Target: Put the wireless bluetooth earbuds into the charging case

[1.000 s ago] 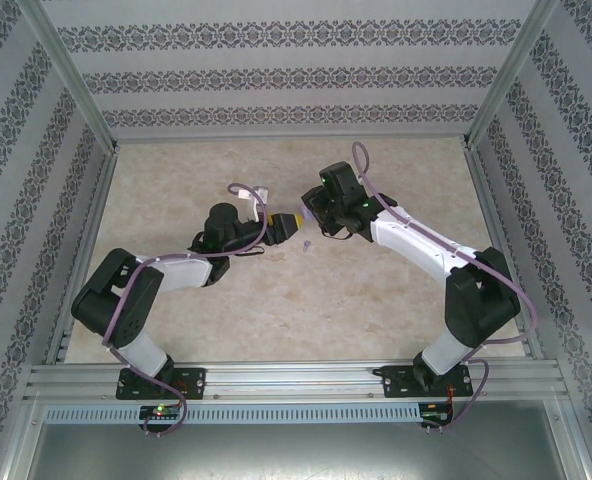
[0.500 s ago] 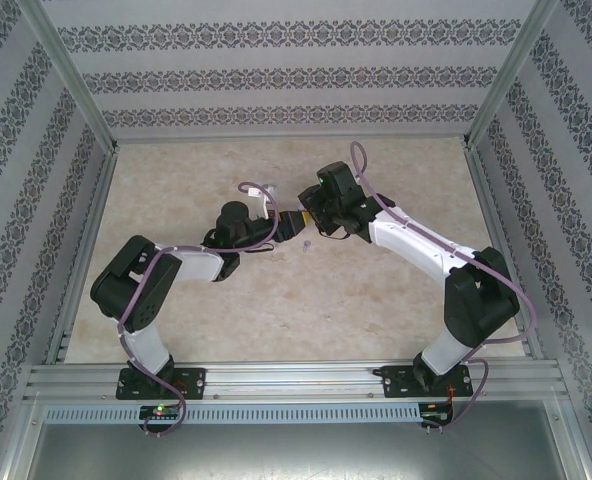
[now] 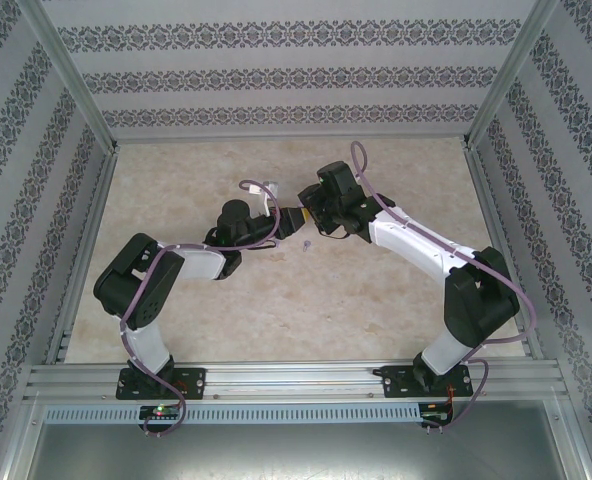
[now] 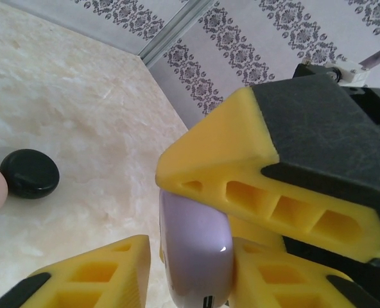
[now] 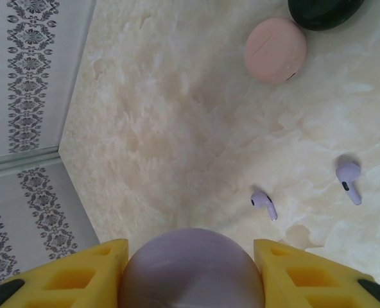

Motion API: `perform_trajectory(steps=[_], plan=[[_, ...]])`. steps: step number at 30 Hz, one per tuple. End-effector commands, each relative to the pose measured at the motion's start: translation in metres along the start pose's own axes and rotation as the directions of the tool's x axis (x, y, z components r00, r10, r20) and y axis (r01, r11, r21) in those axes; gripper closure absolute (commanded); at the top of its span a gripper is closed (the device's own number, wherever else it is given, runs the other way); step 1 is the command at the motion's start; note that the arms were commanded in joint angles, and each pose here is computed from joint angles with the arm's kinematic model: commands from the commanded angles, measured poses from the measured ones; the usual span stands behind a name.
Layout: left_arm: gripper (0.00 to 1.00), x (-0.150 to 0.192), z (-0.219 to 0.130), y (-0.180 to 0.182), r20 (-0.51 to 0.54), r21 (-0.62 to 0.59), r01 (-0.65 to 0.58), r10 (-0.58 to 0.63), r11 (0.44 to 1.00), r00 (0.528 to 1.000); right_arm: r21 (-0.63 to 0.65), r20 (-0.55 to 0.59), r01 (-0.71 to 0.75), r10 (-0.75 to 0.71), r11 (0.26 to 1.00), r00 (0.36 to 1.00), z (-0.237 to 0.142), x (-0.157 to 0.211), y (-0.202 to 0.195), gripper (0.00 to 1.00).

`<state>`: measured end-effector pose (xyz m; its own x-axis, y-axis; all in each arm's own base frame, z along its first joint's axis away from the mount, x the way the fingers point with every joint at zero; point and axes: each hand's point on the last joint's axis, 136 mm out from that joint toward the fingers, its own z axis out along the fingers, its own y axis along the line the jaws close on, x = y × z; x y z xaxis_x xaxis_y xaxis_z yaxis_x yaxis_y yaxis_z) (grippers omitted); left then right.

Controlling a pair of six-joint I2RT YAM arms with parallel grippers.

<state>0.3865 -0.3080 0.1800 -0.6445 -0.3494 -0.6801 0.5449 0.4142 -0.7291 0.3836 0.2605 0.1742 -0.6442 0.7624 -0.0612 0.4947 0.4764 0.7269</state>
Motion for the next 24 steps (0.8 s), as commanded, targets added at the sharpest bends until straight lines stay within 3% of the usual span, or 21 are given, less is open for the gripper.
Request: perform_trajectory(steps=[1, 8, 13, 16, 20, 24], plan=[[0.69, -0.007, 0.007, -0.012, 0.03, 0.043, -0.027, 0.026, 0.999, 0.999, -0.024, -0.022, -0.01, 0.01, 1.0, 1.0, 0.002, 0.006, 0.007, 0.56], [0.86, -0.005, 0.009, -0.013, 0.022, 0.051, -0.025, 0.024, 0.998, 0.999, -0.046, -0.029, -0.016, 0.015, 0.999, 0.999, 0.0, 0.007, 0.012, 0.52], [1.0, -0.007, 0.008, -0.015, 0.024, 0.049, -0.027, 0.025, 0.998, 0.999, -0.1, -0.007, 0.006, -0.007, 0.995, 1.0, -0.011, -0.002, 0.027, 0.27], [1.0, -0.009, 0.005, -0.018, 0.025, 0.043, -0.038, 0.037, 0.998, 0.999, -0.123, 0.014, 0.033, -0.032, 0.992, 0.999, -0.025, -0.01, 0.032, 0.19], [1.0, -0.018, -0.005, -0.02, 0.02, 0.027, -0.064, 0.064, 0.998, 0.998, -0.127, 0.062, 0.101, -0.094, 0.987, 0.994, -0.048, -0.024, 0.024, 0.18], [1.0, -0.027, -0.017, -0.028, -0.013, 0.032, -0.105, 0.106, 0.994, 0.994, -0.128, 0.105, 0.259, -0.247, 0.957, 0.963, -0.066, -0.041, 0.009, 0.17]])
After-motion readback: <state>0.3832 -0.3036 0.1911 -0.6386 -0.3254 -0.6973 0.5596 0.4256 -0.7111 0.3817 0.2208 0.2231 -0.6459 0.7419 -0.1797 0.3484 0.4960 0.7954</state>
